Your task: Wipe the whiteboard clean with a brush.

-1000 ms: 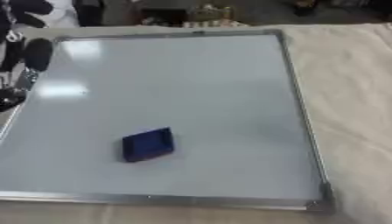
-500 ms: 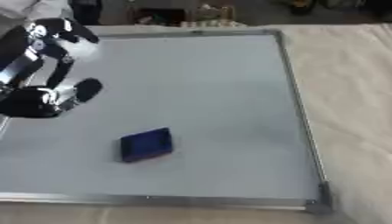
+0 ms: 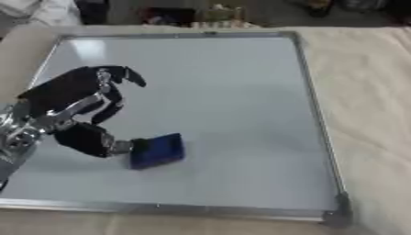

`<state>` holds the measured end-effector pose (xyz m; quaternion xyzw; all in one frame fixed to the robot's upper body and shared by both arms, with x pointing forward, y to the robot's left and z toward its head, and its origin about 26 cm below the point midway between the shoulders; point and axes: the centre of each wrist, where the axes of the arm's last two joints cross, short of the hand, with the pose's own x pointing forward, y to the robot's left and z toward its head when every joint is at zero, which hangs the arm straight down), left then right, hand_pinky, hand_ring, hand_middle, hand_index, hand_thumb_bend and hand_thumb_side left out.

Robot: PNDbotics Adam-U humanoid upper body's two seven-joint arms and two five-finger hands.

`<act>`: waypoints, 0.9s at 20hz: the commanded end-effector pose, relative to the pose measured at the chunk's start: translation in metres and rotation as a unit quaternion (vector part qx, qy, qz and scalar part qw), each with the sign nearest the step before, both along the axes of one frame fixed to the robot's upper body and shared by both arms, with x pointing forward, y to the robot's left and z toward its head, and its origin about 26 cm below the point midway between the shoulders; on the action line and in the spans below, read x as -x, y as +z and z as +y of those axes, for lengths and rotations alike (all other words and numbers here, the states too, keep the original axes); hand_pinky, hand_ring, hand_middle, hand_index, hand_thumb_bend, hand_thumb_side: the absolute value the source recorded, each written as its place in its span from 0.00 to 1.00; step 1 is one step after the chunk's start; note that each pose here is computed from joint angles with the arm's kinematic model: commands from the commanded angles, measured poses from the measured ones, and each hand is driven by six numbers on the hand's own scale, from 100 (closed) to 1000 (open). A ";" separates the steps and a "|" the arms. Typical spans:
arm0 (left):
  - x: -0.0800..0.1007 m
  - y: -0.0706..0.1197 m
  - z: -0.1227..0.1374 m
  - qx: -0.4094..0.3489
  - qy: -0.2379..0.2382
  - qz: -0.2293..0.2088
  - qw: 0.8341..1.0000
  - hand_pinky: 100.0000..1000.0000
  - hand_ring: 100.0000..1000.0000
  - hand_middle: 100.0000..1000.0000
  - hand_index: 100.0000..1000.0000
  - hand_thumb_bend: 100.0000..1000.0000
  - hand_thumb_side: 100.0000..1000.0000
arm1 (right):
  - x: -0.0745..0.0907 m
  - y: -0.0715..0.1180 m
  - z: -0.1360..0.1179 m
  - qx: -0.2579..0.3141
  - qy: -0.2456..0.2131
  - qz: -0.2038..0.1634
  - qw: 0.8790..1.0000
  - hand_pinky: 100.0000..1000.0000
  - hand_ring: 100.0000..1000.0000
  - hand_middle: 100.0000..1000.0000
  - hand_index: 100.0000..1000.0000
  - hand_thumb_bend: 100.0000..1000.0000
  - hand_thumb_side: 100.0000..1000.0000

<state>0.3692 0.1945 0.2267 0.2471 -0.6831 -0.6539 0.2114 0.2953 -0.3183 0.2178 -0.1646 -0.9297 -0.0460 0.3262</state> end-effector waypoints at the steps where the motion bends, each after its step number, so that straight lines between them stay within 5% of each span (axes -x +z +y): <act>1: -0.005 0.002 -0.003 -0.038 0.002 0.002 0.999 0.77 0.84 0.76 0.00 0.64 0.76 | 0.002 0.009 0.000 0.011 0.006 -0.012 1.000 0.89 0.92 0.68 0.87 0.08 1.00; 18: -0.018 0.000 -0.016 -0.136 0.010 0.076 0.988 0.71 0.79 0.68 0.00 0.52 0.61 | 0.002 0.006 0.001 0.010 0.011 -0.009 1.000 0.89 0.92 0.68 0.87 0.09 1.00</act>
